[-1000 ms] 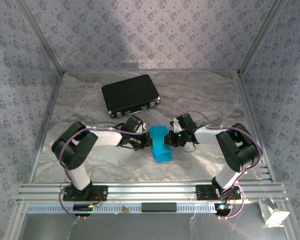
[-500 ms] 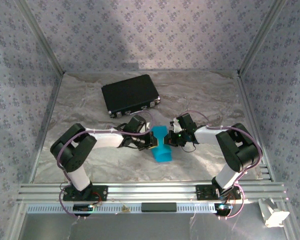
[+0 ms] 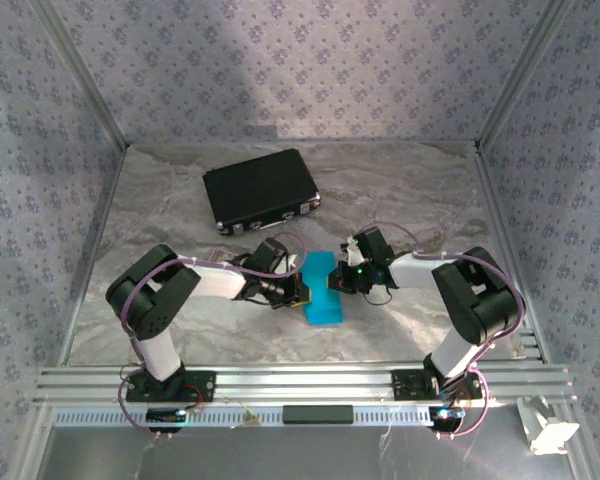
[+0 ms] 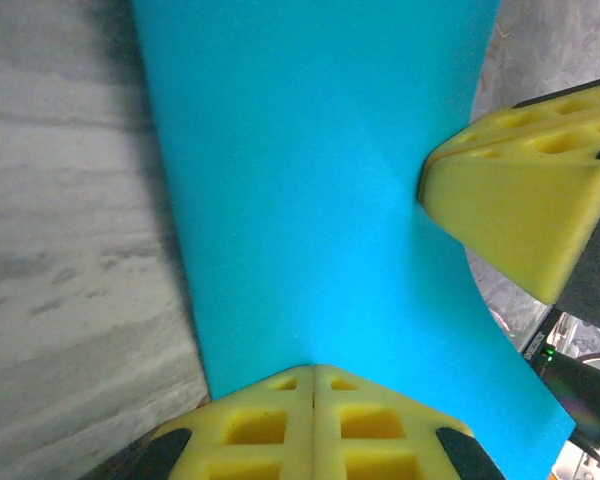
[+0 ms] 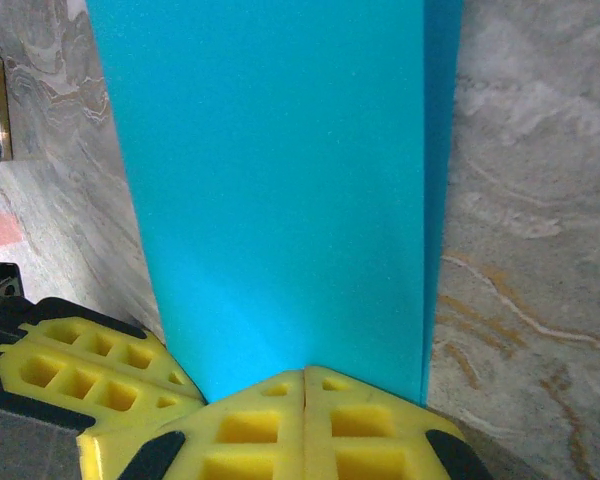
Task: Fold a paper plane with a square sheet of paper (pick it up from the middle)
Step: First fold the square sheet of paper in half at the center of the table.
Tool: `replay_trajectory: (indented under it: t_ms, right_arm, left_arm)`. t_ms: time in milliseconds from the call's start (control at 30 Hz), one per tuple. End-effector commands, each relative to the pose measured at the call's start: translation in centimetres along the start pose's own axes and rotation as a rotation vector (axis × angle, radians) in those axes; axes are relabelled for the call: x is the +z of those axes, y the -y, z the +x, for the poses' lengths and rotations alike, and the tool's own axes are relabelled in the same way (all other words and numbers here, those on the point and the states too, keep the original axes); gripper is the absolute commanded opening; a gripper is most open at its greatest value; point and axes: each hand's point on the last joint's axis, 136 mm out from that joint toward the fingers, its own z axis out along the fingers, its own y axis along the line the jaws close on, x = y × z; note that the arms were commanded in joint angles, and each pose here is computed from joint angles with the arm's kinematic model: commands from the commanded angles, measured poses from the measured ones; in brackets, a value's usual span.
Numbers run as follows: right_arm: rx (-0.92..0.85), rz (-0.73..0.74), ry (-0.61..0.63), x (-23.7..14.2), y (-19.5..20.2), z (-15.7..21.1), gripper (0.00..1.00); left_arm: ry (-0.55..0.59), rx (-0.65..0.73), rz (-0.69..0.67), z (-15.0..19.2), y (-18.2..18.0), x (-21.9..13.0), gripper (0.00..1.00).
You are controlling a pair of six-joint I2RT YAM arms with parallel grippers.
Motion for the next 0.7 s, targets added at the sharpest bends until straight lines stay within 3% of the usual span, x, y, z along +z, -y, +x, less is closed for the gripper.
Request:
replay_trajectory:
  t_ms: [0, 300, 667]
  right_arm:
    - [0.099, 0.176, -0.072, 0.2, 4.6, 3.2, 0.0]
    - [0.101, 0.176, -0.07, 0.1, 4.7, 3.2, 0.0]
    - [0.101, 0.172, -0.065, 0.2, 4.6, 3.1, 0.0]
  left_arm:
    - [0.0, -0.022, -0.023, 0.2, 0.1, -1.0, 0.0]
    - [-0.005, -0.042, 0.094, 0.0, 3.8, -1.8, 0.0]
    - [-0.082, -0.074, 0.043, 2.5, 0.6, 0.2, 0.0]
